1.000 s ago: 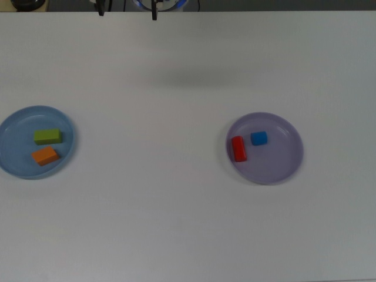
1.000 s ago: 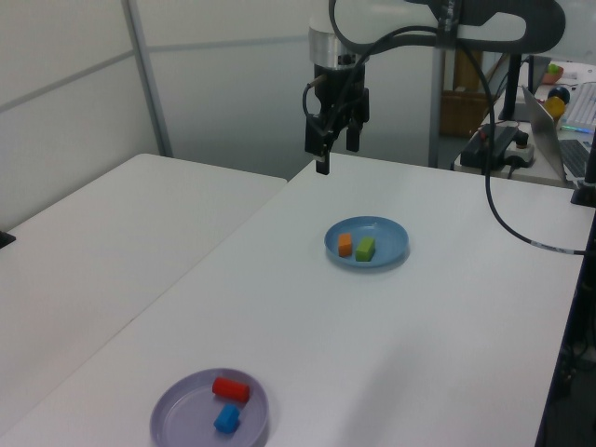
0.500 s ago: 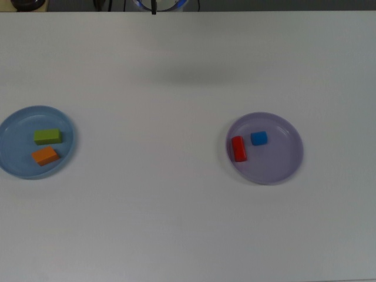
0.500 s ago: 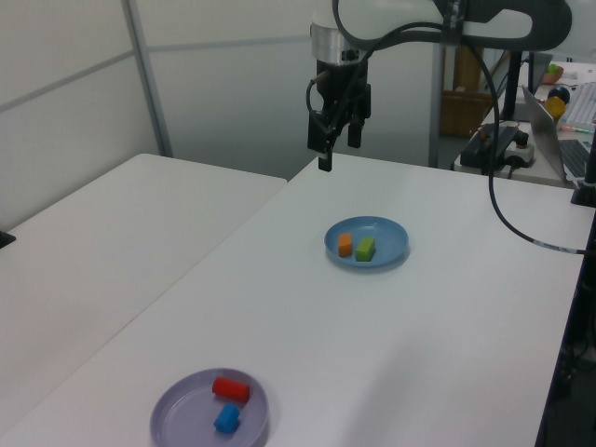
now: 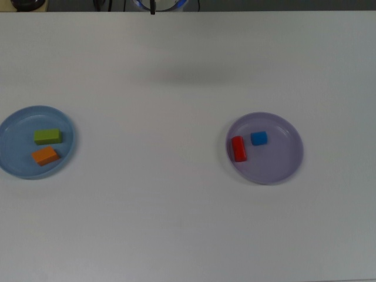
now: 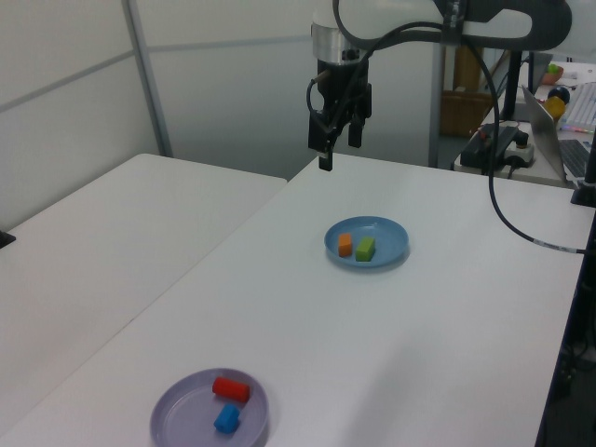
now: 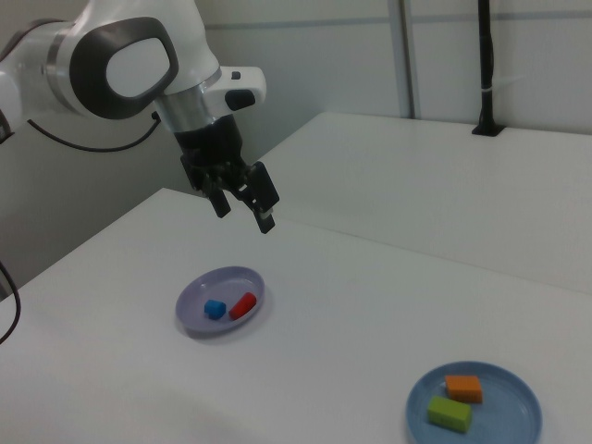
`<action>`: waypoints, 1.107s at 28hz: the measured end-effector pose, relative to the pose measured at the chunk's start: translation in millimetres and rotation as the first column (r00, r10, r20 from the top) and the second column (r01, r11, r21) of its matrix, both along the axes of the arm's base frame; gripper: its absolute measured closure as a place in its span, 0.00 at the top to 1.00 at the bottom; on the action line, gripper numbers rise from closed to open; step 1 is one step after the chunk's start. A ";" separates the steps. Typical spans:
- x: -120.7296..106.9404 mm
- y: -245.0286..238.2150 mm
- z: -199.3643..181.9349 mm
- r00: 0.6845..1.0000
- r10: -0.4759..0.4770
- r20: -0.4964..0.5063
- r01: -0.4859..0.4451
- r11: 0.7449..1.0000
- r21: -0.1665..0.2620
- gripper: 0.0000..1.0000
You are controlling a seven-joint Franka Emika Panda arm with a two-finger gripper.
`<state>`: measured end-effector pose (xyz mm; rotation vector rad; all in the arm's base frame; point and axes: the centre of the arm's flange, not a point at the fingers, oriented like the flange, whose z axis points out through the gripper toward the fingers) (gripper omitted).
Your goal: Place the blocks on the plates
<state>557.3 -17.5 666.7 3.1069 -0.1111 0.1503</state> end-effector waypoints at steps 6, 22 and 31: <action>-2.9 0.9 -2.9 1.000 0.001 -0.030 -0.001 1.000 0.001 1.00; -3.9 3.1 -3.9 0.999 0.005 -0.040 -0.005 1.000 0.001 1.00; -3.8 7.0 -4.0 0.999 0.012 -0.041 -0.012 1.000 0.001 1.00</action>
